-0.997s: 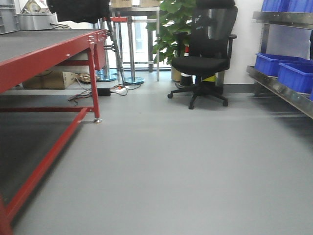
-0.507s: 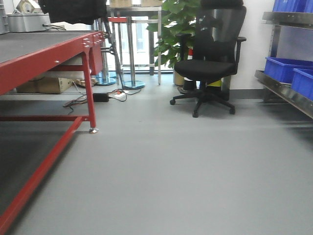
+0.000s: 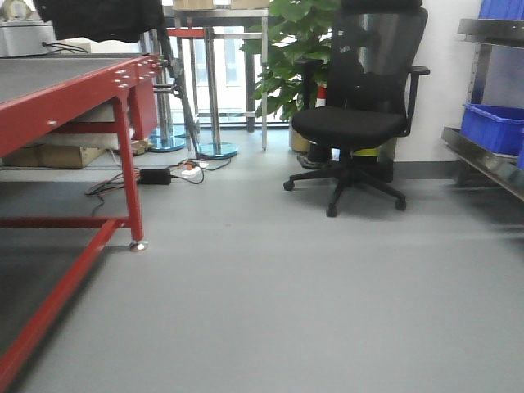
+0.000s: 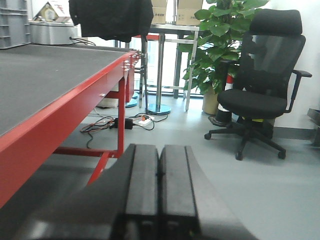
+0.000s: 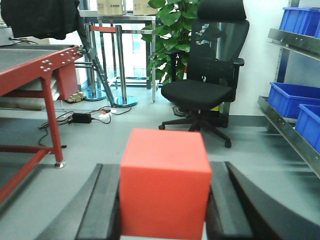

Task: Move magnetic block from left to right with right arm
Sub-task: 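Drive the base past the office chair toward the other table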

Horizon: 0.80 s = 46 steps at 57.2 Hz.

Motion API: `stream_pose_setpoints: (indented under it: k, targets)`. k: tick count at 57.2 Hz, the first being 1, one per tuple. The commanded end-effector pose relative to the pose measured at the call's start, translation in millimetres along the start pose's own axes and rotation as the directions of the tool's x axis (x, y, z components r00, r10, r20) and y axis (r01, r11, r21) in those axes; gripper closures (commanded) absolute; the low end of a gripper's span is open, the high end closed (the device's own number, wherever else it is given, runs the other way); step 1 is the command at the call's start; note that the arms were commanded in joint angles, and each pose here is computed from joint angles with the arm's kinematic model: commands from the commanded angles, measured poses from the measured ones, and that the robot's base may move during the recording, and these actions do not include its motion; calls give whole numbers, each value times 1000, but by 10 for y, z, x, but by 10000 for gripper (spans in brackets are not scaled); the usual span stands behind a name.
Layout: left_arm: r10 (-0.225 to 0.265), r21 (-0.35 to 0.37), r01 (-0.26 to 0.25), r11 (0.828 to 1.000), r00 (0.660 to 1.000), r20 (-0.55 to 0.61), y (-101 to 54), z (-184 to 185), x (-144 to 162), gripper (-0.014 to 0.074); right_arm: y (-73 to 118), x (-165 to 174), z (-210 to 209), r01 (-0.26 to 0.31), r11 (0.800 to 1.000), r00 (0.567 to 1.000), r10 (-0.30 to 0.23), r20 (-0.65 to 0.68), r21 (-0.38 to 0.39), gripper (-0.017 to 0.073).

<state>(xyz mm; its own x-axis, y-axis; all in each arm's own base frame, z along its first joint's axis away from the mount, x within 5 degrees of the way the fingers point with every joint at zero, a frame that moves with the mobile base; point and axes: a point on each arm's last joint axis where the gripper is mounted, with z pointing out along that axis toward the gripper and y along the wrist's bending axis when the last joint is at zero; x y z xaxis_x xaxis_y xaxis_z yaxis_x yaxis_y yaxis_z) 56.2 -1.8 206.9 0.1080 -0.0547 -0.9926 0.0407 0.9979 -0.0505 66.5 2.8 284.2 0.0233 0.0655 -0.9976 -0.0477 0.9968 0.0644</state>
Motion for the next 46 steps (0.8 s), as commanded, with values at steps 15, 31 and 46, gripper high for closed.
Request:
stream_pose_setpoints:
  k: [15, 31, 46]
  targets:
    - [-7, -1, 7, 1000, 996, 87, 4, -7, -59, 720, 11, -174, 1, 16, 1000, 995, -15, 103, -3, 267]
    - [-7, -1, 7, 1000, 996, 87, 4, -7, -59, 720, 11, -172, 1, 16, 1000, 995, -15, 101, -2, 267]
    - [-7, -1, 7, 1000, 996, 87, 4, -7, -59, 720, 10, -171, 2, 16, 1000, 995, -15, 100, -2, 267]
